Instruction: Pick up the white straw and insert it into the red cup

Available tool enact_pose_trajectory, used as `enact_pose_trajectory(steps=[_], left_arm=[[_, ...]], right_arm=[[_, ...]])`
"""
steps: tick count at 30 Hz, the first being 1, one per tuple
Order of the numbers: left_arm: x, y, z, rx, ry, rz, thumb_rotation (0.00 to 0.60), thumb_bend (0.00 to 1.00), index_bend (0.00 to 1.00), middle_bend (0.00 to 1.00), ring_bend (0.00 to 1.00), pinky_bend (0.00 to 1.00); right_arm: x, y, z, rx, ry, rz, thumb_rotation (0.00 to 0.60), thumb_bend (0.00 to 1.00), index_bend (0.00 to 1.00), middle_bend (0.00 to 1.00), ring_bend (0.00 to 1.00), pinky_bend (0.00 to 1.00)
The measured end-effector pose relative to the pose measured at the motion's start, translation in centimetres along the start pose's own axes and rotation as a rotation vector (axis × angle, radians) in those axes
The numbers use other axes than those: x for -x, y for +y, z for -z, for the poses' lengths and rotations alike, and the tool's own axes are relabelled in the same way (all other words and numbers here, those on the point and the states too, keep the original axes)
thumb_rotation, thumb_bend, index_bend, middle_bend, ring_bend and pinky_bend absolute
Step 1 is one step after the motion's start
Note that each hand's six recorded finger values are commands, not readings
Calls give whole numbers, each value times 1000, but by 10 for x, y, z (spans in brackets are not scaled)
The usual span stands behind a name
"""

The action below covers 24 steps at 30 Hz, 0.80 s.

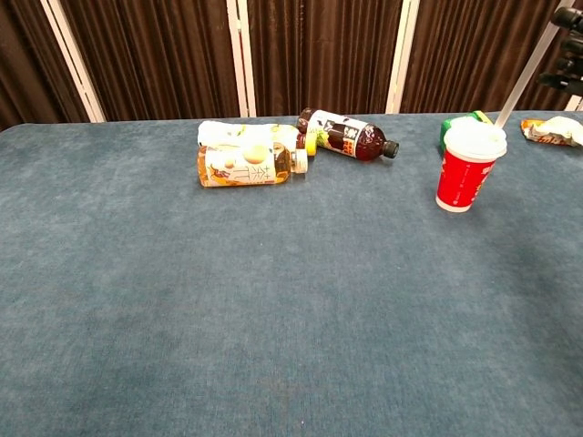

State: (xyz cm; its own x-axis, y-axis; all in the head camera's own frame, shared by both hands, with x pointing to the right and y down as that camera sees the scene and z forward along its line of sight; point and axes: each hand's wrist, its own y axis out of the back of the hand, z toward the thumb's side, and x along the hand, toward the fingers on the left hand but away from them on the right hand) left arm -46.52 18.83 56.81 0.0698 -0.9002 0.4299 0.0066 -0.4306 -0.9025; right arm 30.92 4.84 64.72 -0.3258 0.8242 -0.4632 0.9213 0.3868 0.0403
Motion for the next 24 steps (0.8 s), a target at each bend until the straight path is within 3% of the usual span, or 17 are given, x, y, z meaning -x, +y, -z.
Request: enact_pose_trajectory(steps=[24], left_arm=[[0,0,0,1,-1,0,600,48,0,0,0,0]], right_arm=[[5,2,18,-8,-33,10,600,399,598,1000,820,630]])
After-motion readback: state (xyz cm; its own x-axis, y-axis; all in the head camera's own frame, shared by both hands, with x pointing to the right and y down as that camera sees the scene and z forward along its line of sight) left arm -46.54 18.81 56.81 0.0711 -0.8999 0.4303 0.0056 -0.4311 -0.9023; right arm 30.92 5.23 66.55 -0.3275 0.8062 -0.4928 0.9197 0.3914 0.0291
